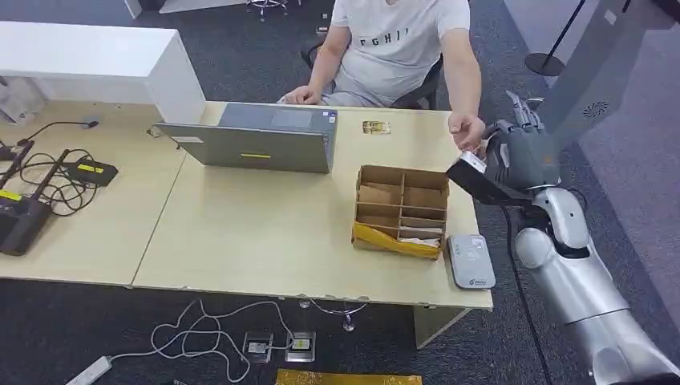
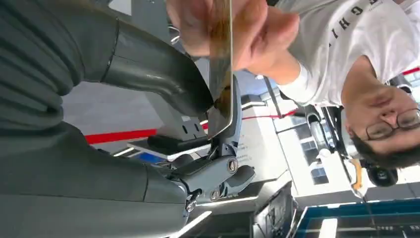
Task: Pass the card to the sensor for recognition and then transmit it.
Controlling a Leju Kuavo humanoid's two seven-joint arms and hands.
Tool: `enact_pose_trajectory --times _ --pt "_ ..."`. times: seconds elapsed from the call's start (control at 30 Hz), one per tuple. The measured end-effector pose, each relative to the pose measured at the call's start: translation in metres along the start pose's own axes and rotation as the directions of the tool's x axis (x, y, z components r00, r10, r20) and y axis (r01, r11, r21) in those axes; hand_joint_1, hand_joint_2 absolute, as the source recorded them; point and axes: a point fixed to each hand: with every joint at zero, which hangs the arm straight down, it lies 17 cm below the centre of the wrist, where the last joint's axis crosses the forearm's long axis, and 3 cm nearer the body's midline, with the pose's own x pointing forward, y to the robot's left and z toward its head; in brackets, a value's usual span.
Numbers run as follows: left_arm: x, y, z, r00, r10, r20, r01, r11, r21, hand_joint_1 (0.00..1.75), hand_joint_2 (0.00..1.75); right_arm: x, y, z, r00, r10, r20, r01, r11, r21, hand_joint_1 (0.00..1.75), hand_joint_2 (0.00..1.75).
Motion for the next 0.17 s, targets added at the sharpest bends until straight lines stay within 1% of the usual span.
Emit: enact_pose_trajectory --times 0.17 --pt "0.0012 -0.0002 0.0 1.0 -0.007 0.006 0.007 1.0 -0.001 0.0 0.0 -0.0024 0.0031 -0.0081 1.0 0.016 -0.005 -0.016 1.0 -0.004 1.75 1.75"
